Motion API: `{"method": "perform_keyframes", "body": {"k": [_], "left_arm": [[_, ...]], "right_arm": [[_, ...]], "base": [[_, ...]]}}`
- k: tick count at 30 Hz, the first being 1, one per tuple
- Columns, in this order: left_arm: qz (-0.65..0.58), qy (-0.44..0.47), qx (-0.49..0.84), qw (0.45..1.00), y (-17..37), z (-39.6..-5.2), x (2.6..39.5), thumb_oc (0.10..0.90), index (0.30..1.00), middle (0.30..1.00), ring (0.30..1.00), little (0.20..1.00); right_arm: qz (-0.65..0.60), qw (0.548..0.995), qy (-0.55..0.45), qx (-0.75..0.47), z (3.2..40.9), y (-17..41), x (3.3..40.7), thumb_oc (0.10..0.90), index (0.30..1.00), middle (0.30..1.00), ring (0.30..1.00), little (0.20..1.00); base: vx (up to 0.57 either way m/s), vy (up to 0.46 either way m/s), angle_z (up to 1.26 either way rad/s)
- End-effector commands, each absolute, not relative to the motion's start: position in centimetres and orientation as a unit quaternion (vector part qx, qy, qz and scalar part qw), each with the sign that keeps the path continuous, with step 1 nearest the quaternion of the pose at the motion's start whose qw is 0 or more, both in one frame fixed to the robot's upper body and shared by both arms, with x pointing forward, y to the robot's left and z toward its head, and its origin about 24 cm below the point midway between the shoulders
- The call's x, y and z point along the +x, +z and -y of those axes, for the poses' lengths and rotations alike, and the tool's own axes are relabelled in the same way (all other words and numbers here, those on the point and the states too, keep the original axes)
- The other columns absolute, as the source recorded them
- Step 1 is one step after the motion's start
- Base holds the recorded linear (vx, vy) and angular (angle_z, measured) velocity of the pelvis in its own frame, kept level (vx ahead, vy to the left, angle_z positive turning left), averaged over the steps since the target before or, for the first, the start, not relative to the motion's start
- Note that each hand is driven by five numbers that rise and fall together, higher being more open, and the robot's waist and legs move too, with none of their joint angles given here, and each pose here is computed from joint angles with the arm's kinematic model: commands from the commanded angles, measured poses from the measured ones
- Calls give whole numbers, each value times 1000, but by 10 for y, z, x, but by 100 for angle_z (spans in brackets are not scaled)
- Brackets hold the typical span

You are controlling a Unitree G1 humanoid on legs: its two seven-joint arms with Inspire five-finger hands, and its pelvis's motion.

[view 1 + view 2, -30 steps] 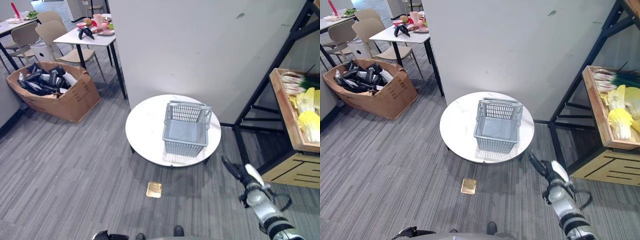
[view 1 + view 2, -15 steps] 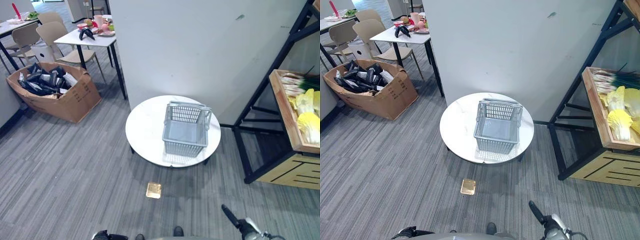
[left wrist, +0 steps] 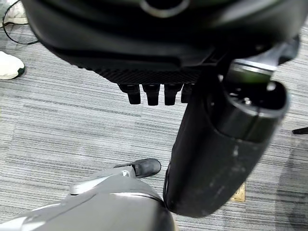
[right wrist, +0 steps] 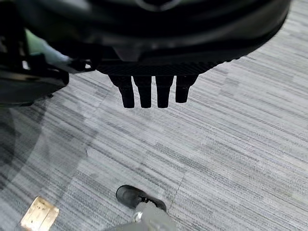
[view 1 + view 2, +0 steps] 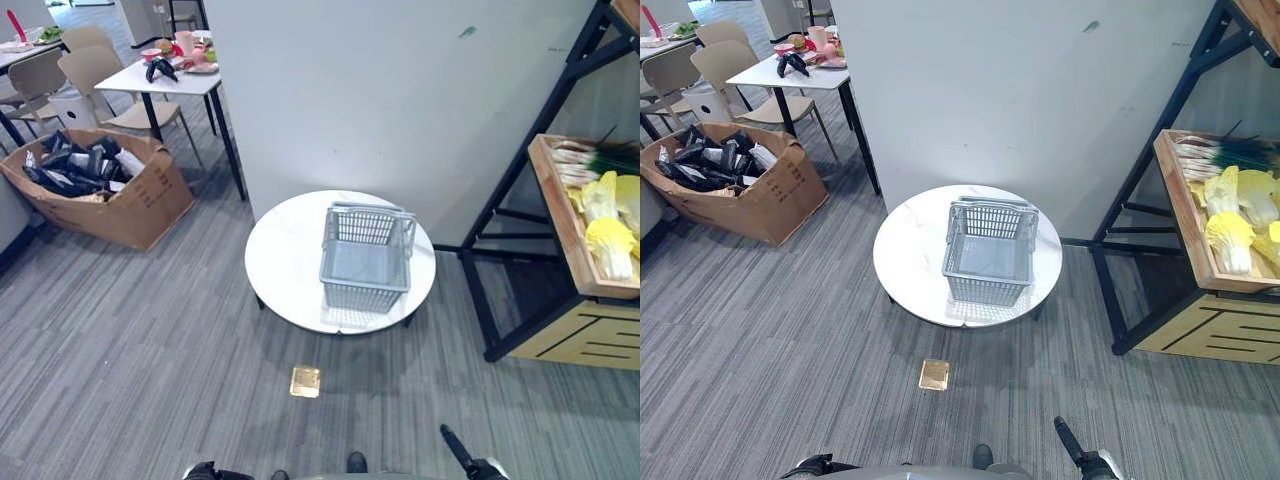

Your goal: Get the vegetables into the basket

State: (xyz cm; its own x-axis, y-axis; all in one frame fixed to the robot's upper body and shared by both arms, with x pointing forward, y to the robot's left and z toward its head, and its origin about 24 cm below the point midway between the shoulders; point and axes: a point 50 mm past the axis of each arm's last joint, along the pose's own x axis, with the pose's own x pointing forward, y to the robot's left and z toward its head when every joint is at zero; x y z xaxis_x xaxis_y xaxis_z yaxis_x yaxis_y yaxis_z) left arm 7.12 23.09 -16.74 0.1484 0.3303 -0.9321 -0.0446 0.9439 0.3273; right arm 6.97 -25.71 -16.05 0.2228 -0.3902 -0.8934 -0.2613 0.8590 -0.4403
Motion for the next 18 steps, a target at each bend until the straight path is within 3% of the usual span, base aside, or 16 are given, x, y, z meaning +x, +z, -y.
{"method": "perform_keyframes", "body": {"k": [1,18], "left_arm": [[-668,105,159,719,-169,-236,57,900,1000,1000,1000,1000],[-671,94,164,717,-169,-235,56,900,1000,1000,1000,1000]], "right_arm": [[-598,748,-69,-280,265,-153,96,900,1000,1000,1000,1000],[-607,747,-62,-264,258,-157,91,900,1000,1000,1000,1000]], "base": [[0,0,0],[0,0,0]]}}
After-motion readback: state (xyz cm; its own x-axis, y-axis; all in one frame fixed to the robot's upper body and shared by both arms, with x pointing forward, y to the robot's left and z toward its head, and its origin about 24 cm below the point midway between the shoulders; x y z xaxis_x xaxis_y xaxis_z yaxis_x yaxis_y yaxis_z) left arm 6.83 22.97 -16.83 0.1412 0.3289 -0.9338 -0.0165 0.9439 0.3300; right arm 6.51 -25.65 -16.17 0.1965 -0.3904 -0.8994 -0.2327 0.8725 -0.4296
